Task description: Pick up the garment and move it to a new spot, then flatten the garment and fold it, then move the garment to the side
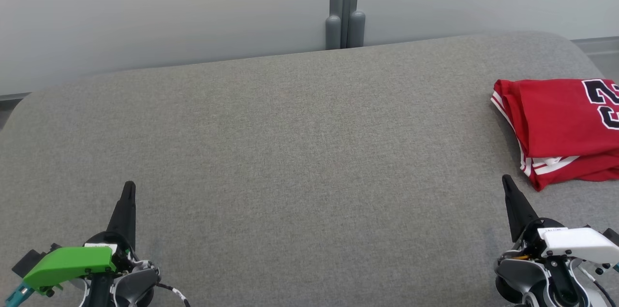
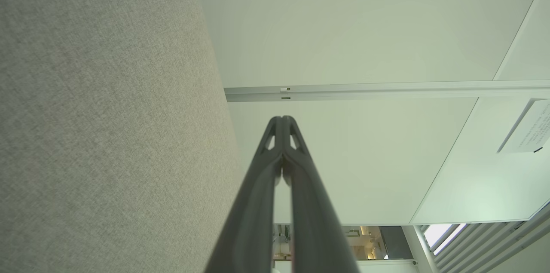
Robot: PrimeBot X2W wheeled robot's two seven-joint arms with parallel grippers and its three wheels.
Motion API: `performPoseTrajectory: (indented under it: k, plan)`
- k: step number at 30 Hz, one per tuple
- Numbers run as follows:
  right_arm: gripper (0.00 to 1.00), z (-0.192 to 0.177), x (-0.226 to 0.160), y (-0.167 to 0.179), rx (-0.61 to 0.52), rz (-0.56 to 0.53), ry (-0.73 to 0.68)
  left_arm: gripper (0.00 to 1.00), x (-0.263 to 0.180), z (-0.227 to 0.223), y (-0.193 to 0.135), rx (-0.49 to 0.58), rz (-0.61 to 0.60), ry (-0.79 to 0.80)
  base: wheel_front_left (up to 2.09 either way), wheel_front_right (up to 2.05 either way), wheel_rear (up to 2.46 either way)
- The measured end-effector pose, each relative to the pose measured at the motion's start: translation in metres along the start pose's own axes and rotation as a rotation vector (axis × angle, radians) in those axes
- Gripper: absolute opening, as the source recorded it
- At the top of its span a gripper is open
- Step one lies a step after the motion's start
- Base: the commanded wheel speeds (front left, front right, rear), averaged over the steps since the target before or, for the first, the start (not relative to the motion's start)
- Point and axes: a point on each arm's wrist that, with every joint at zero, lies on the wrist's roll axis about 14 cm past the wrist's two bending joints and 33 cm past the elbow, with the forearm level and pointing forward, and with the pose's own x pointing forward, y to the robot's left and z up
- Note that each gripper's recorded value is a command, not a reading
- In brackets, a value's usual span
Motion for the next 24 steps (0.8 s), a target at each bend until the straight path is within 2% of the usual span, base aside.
performPoseTrajectory:
  k: [24]
  plan:
    - [0.00,0.0000,0.0000,0.0001,0.000,0.000,0.000,0.00,0.0000,-0.0001,-0.0001,0.000,0.000,0.000,0.00,0.00,0.00]
